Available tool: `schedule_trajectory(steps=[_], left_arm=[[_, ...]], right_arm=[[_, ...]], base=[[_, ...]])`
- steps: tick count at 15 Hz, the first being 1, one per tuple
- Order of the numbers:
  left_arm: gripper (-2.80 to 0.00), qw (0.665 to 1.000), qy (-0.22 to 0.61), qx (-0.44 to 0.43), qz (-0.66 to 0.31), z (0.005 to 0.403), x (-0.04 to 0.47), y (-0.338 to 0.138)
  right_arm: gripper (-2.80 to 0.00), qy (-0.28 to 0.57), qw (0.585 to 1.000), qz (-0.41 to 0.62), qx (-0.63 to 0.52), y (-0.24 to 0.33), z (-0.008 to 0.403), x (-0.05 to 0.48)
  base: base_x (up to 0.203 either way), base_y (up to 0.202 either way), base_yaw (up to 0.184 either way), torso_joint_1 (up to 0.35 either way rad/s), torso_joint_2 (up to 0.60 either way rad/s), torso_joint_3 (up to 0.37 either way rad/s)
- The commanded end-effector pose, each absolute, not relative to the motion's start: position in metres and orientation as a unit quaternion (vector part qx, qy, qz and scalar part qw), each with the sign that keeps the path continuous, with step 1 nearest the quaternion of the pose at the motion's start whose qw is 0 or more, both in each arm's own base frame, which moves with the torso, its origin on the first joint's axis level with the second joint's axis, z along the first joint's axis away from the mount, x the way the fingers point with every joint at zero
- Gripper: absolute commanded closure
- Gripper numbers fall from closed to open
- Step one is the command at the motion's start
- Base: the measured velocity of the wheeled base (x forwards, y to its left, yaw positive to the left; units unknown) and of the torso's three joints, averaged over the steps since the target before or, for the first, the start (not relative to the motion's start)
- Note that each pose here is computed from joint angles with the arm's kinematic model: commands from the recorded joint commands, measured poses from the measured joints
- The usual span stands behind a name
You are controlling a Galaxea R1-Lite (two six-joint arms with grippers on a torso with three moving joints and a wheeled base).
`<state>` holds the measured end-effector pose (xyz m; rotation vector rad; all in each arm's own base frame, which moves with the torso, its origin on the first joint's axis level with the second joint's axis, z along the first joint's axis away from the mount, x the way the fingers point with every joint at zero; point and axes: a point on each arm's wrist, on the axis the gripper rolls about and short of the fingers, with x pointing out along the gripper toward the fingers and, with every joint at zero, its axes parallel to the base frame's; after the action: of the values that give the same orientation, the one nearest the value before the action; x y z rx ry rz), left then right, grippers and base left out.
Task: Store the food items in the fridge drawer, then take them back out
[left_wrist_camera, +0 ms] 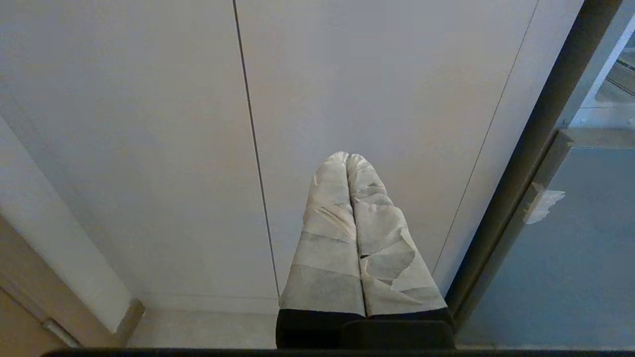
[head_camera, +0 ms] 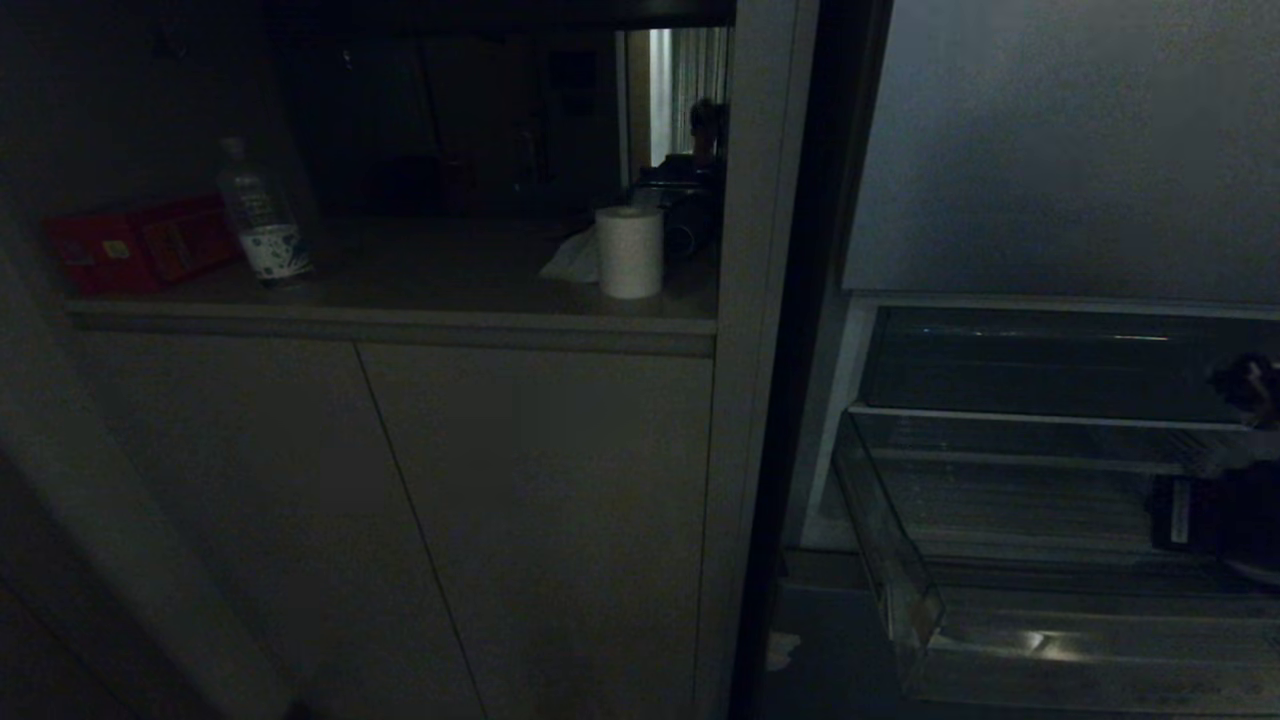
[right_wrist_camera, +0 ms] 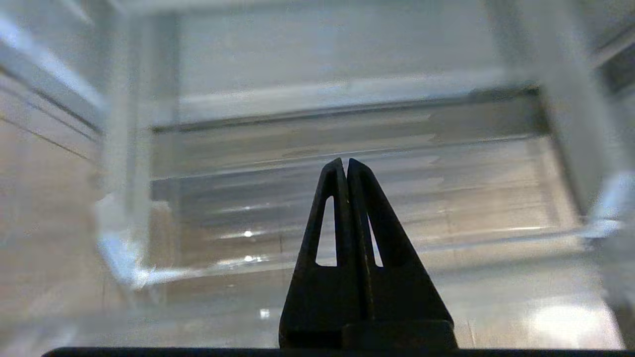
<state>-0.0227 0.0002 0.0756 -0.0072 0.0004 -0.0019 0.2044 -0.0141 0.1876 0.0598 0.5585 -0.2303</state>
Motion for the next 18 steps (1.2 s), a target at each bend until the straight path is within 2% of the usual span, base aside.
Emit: schedule_trajectory(steps=[1, 3, 5, 8, 11, 13, 18], left_arm=[[0.00, 1.000, 0.000, -0.004, -0.001, 0.076, -0.023, 0.000], [0.00, 1.000, 0.000, -0.004, -0.001, 0.076, -0.023, 0.000], [0.00, 1.000, 0.000, -0.004, -0.001, 0.076, -0.023, 0.000], [0.00, 1.000, 0.000, -0.004, -0.001, 0.076, -0.023, 0.000], [0.00, 1.000, 0.000, -0.003, -0.002, 0.076, -0.023, 0.000], [0.00, 1.000, 0.000, -0.003, -0.002, 0.076, -0.023, 0.000], [0.00, 1.000, 0.000, -0.003, -0.002, 0.076, -0.023, 0.000]], right_arm=[[0.00, 0.201, 0.973, -0.109, 0.029, -0.011, 0.211, 0.157], [0.00, 0.142, 0.985, -0.100, 0.014, -0.008, 0.213, 0.104], [0.00, 0.095, 0.992, -0.086, 0.002, -0.006, 0.196, 0.057], [0.00, 0.092, 0.994, -0.057, -0.011, -0.002, 0.125, 0.011], [0.00, 0.063, 0.998, -0.014, -0.024, 0.000, 0.089, -0.014], [0.00, 0.018, 0.998, 0.002, -0.060, 0.001, 0.081, -0.025], [0.00, 0.004, 0.998, 0.013, -0.064, 0.001, 0.075, -0.023]], base=[[0.000, 0.000, 0.000, 0.000, 0.00, 0.000], [0.000, 0.000, 0.000, 0.000, 0.00, 0.000], [0.000, 0.000, 0.000, 0.000, 0.00, 0.000], [0.000, 0.000, 0.000, 0.000, 0.00, 0.000], [0.000, 0.000, 0.000, 0.000, 0.00, 0.000], [0.000, 0.000, 0.000, 0.000, 0.00, 0.000], [0.000, 0.000, 0.000, 0.000, 0.00, 0.000]])
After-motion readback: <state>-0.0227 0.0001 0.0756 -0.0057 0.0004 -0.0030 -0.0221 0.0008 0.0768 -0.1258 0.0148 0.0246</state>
